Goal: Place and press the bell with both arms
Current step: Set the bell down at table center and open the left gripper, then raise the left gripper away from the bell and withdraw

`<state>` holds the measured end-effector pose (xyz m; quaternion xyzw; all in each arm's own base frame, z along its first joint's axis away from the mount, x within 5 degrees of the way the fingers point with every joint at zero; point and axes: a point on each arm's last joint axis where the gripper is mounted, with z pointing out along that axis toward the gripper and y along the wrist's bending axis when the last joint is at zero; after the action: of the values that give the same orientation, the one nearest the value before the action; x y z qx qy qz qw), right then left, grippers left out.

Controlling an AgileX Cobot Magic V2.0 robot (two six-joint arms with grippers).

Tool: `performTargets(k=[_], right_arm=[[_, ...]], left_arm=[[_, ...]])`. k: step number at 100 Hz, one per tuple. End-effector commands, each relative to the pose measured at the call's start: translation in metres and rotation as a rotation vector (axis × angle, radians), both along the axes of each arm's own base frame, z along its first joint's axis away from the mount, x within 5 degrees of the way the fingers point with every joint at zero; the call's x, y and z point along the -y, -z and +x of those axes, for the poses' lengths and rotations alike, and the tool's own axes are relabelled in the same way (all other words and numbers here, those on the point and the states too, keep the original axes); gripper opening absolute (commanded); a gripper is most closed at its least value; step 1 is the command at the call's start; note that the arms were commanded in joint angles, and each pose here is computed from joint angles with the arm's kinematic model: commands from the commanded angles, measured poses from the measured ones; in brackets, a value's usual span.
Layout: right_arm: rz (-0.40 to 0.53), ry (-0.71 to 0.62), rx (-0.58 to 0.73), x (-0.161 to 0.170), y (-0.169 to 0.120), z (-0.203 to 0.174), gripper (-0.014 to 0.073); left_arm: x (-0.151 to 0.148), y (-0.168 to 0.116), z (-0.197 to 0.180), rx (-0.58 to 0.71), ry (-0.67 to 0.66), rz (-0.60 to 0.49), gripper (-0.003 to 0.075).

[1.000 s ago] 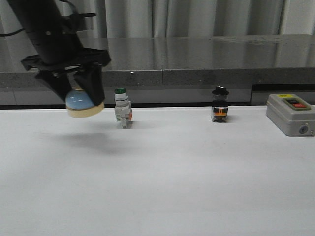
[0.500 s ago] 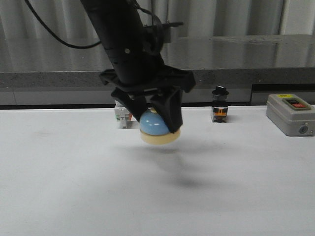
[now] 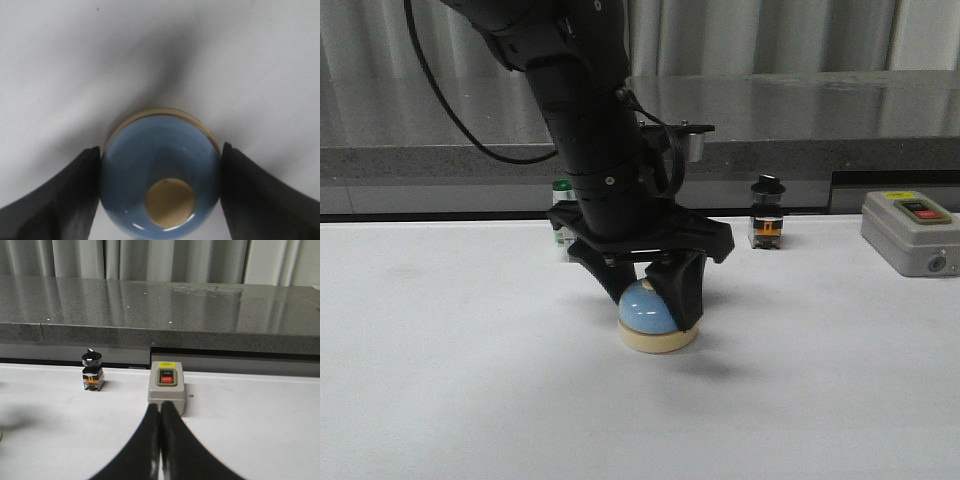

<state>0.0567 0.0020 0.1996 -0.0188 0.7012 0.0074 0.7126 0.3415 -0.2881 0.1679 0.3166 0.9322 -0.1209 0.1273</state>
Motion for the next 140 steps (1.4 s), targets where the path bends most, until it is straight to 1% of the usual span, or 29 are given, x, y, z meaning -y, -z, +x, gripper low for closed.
performTargets(k=[1, 12, 19, 42, 50, 60, 72, 79, 86, 93, 105, 109, 140], right_arm=[[-0.01, 0.002, 0.108, 0.0, -0.013, -0.003, -0.0059], [-0.01, 0.002, 0.108, 0.0, -0.013, -0.003, -0.0059], [-0.01, 0.002, 0.108, 0.0, -0.013, -0.003, -0.0059], [-0.01, 0.002, 0.108, 0.0, -0.013, -0.003, -0.0059], [-0.01, 0.002, 0.108, 0.0, -0.013, -0.003, -0.0059], [-0.01, 0.002, 0.108, 0.0, -0.013, -0.003, -0.0059], [-0.01, 0.002, 0.108, 0.0, -0.013, -0.003, -0.0059], [-0.01, 0.002, 0.108, 0.0, -0.013, -0.003, -0.0059], [-0.01, 0.002, 0.108, 0.0, -0.013, -0.003, -0.0059], [-0.01, 0.002, 0.108, 0.0, -0.013, -0.003, -0.0059], [-0.01, 0.002, 0.108, 0.0, -0.013, -0.003, -0.0059], [-0.01, 0.002, 0.108, 0.0, -0.013, -0.003, -0.0059], [-0.01, 0.002, 0.108, 0.0, -0.013, -0.003, -0.0059]], left_arm=[[0.002, -0.034, 0.002, 0.067, -0.015, -0.077, 0.0339], [0.002, -0.034, 0.002, 0.066, -0.015, -0.078, 0.0513], [0.003, -0.034, 0.002, 0.07, -0.016, -0.081, 0.0572], [0.003, -0.04, 0.003, 0.093, -0.019, -0.097, 0.0575], [0.003, -0.048, 0.004, 0.113, -0.019, -0.113, 0.0574], [0.002, -0.068, 0.003, 0.166, -0.024, -0.154, 0.0562], [-0.003, -0.097, 0.0, 0.237, -0.033, -0.208, 0.0517], [-0.008, -0.114, -0.003, 0.27, -0.038, -0.233, 0.0478], [-0.014, -0.13, -0.006, 0.301, -0.043, -0.255, 0.0409], [-0.019, -0.145, -0.01, 0.33, -0.048, -0.276, 0.03], [-0.03, -0.164, -0.013, 0.368, -0.063, -0.302, 0.0046], [-0.035, -0.169, -0.013, 0.377, -0.073, -0.306, -0.002], [-0.076, -0.192, -0.006, 0.413, -0.165, -0.313, -0.002]])
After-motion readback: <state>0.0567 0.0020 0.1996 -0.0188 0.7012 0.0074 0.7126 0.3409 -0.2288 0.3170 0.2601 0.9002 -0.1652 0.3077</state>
